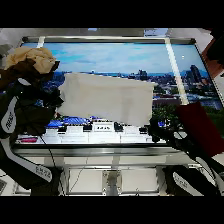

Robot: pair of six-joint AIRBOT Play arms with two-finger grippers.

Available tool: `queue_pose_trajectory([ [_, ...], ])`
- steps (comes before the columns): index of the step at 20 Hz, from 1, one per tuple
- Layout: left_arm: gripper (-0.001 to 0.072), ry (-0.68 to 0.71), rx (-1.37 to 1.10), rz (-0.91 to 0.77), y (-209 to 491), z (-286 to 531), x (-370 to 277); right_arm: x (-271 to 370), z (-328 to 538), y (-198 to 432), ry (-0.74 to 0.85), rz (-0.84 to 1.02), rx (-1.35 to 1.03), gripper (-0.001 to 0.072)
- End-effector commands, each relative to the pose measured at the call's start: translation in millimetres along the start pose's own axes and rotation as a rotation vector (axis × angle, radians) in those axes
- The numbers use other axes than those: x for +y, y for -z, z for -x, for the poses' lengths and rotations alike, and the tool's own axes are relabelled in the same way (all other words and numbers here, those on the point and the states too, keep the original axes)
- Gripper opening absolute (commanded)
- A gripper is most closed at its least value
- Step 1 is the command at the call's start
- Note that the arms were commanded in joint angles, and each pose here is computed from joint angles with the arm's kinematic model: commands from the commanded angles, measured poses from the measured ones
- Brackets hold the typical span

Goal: Fold the shirts.

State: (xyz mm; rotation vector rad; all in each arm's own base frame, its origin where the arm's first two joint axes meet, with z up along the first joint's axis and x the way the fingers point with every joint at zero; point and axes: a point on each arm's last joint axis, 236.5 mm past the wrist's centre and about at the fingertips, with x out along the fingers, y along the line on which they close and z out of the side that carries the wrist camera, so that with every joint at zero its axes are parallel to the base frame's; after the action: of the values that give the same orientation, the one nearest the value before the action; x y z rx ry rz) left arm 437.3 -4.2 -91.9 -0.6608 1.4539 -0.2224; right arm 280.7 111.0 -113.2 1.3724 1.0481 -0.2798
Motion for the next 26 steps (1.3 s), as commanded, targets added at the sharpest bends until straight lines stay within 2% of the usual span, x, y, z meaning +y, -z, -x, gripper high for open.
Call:
queue_pose_trajectory([
  [1,0.0014,0.016,0.018,-0.045,2.5,6.0,-7.2,20.5,0.6,-0.2,-0.038,0.104,0.001,0.0029],
  [5,0.0013,0.028,-0.04,-0.219,-3.6,64.3,-47.9,141.2,51.6,-5.6,-0.298,0.547,-0.111,0.0026],
  [9,0.0014,0.004,-0.232,-0.418,14.2,165.0,-107.1,250.6,187.7,-15.9,-0.487,0.978,-0.417,0.0027],
  [12,0.0013,-0.037,-0.454,-0.536,51.5,251.0,-152.2,295.0,322.0,-6.3,-0.624,1.099,-0.705,0.0027],
  [14,0.0014,-0.068,-0.606,-0.61,86.6,301.6,-179.9,302.6,396.6,12.8,-0.675,1.159,-0.866,0.0026],
  [18,0.0013,-0.111,-1.021,-0.721,155.3,400.4,-237.6,300.5,484.6,50.1,-0.633,1.291,-1.085,0.0025],
  [20,0.0013,-0.081,-1.077,-0.728,178.7,412.8,-250.7,302.2,494.0,55.9,-0.63,1.306,-1.101,0.0025],
  [22,0.0013,-0.04,-0.95,-0.716,185.9,386.6,-246.9,303.8,478.6,46.9,-0.598,1.306,-1.052,0.0025],
  [24,0.0013,-0.016,-0.81,-0.675,172.1,354.6,-231.4,305.4,430.0,25.1,-0.525,1.294,-0.88,0.0025],
  [26,0.0013,0.013,-0.687,-0.599,146.8,319.5,-209.8,296.0,351.2,2.3,-0.46,1.235,-0.591,0.0026],
])
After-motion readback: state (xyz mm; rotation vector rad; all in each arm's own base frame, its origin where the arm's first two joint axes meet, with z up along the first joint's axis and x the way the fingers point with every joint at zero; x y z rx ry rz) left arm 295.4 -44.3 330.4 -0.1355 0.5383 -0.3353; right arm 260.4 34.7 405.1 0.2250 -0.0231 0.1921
